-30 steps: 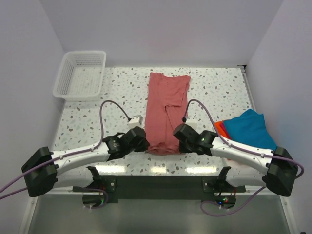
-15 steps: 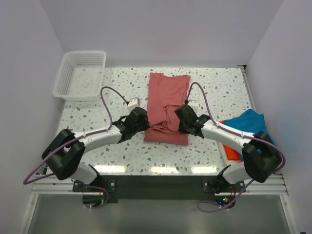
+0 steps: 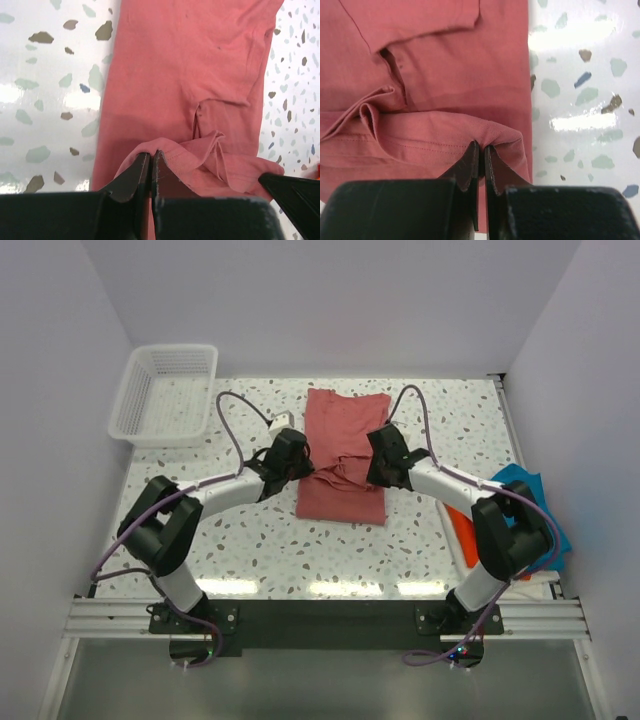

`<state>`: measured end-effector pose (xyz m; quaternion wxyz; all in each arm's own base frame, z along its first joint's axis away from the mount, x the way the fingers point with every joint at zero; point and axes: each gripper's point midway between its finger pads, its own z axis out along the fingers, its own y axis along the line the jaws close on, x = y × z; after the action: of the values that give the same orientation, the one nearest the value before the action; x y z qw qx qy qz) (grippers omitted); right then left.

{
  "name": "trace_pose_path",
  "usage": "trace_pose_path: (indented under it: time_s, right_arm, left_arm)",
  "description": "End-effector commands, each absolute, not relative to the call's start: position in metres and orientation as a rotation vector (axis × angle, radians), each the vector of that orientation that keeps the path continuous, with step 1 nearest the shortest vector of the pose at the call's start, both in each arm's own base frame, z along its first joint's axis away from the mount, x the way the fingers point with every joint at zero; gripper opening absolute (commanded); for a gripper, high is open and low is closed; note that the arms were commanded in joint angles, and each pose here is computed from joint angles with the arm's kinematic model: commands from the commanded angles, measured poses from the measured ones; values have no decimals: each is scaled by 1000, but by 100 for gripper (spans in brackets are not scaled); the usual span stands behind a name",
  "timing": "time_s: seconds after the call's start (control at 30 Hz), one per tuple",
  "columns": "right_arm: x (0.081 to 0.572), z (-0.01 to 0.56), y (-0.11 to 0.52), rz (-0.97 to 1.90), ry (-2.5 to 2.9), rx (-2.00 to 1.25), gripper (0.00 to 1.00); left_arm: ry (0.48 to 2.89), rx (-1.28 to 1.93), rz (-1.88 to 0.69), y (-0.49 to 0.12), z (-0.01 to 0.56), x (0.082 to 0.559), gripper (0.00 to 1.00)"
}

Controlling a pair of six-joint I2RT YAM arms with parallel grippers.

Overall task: Fold and stack the t-shirts
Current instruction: Fold the tshirt

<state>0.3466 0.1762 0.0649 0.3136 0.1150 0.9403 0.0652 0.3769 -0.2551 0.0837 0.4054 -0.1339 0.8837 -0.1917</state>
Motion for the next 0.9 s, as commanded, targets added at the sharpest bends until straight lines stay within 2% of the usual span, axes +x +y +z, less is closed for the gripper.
trace_pose_path:
  time_s: [0.0, 0.33, 0.37, 0.4, 0.43, 0.47, 0.5, 0.53, 0.57, 0.63, 0.73, 0.8, 0.83, 0.87]
  right_arm:
    - [378, 81, 187, 255, 2425, 295, 0]
    - [418, 72, 169, 359, 2461, 410, 0]
    - [420, 71, 168, 363, 2464, 417, 0]
    - [422, 71, 168, 380, 2470, 420, 1]
    - [427, 73, 164, 386, 2464, 436, 13]
    - [430, 71, 163, 397, 2473, 440, 24]
    - [432, 73, 160, 402, 2475, 448, 34]
    - [437, 77, 153, 417, 2467, 454, 54]
    - [438, 84, 150, 436, 2457, 454, 63]
    - [436, 92, 138, 408, 2455, 438, 77]
    - [424, 109, 133, 380, 2440, 392, 77]
    - [413, 121, 136, 353, 2419, 360, 73]
    - [398, 114, 146, 333, 2440, 316, 71]
    - [393, 113, 147, 295, 2430, 302, 67]
  left_arm:
    - [2164, -308, -520, -263, 106, 408, 0]
    - [2171, -270, -584, -258, 97, 447, 0]
    - [2159, -257, -599, -260, 97, 452, 4]
    - [2155, -251, -605, -257, 98, 456, 11]
    - [2143, -234, -621, -259, 104, 461, 21]
    - [2154, -233, -615, -257, 102, 463, 35]
    - [2151, -244, -609, -250, 104, 467, 41]
    - [2131, -245, -614, -246, 116, 466, 48]
    - [2102, -248, -614, -241, 126, 466, 60]
    - [2047, -242, -602, -229, 149, 462, 67]
    - [2060, -248, -581, -221, 155, 449, 64]
    - [2057, -240, -606, -227, 161, 435, 56]
    - [2079, -236, -604, -227, 156, 425, 43]
    - [2093, -228, -606, -230, 152, 419, 37]
